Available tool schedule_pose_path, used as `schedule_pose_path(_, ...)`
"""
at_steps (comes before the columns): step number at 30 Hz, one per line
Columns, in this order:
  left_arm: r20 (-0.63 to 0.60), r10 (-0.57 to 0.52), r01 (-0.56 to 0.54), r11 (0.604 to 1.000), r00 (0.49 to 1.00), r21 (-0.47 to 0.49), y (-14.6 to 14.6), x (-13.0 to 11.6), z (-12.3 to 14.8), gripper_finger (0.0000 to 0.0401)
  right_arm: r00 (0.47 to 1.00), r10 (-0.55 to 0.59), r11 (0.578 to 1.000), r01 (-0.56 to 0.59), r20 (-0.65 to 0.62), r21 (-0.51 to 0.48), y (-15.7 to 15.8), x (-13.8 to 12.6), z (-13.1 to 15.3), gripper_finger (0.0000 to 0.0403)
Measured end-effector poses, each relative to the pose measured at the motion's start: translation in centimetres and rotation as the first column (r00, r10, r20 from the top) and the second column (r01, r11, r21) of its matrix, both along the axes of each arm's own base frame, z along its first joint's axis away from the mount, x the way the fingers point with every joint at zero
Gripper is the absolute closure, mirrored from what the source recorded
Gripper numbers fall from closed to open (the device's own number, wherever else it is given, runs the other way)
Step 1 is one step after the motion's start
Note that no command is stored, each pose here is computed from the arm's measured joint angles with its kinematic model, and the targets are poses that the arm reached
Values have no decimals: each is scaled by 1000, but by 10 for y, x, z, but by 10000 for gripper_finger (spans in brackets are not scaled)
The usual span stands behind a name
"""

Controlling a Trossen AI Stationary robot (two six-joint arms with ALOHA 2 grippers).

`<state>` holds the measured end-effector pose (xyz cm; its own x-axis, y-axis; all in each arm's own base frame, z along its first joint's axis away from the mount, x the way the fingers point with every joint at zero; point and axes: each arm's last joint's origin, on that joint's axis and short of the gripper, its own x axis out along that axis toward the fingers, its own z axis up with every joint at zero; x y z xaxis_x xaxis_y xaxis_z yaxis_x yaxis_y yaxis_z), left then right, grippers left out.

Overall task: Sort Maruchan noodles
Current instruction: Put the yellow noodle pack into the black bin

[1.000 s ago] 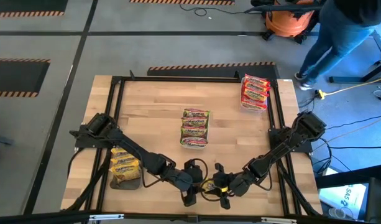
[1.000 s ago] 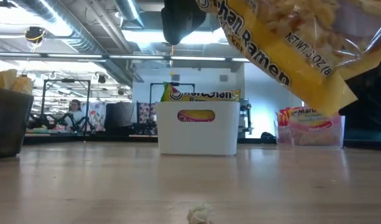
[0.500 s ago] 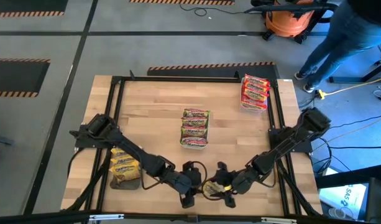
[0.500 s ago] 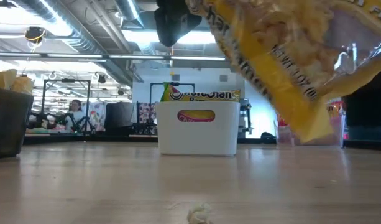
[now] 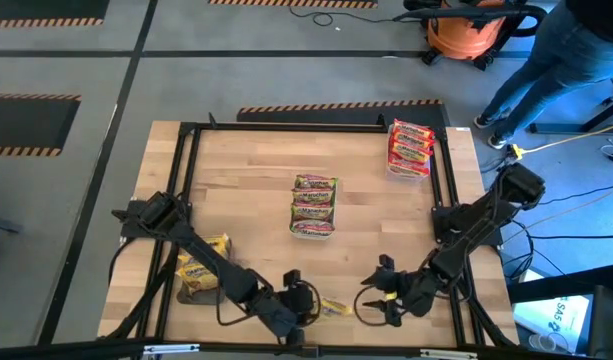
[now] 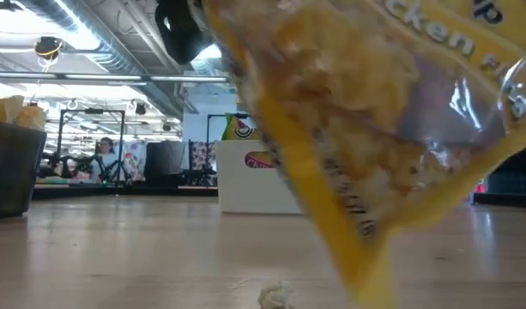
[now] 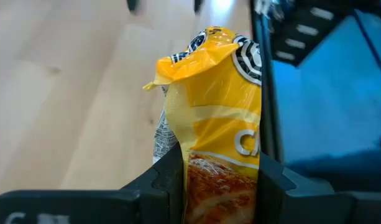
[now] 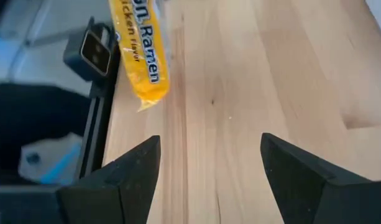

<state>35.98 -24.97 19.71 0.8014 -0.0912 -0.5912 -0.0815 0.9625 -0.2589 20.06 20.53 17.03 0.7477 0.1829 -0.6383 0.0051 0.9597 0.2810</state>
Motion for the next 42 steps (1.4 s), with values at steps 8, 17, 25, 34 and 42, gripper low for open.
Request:
schedule_pose_path(8,41,129,-131,990,991,48,-13,-4,-35,286,980,-78,988,51,182,149,-12,-19,-31,148)
schedule_pose_path(17,225,115,-118,993,967,0,-14,-8,-49,286,973,-113,985,83,201,153,-16,-17,-32,132)
schedule_pose_path(25,328,155,-148,988,932,-48,-6,-19,-61,286,957,-171,977,135,234,164,-14,-14,-38,72)
schedule_pose_path(34,478,172,-169,984,861,-48,-4,-22,-52,286,936,-119,981,59,332,183,3,0,-55,79)
schedule_pose_path(42,592,146,-158,987,792,-32,-2,-19,-35,286,875,-50,998,29,482,50,26,36,-35,104)
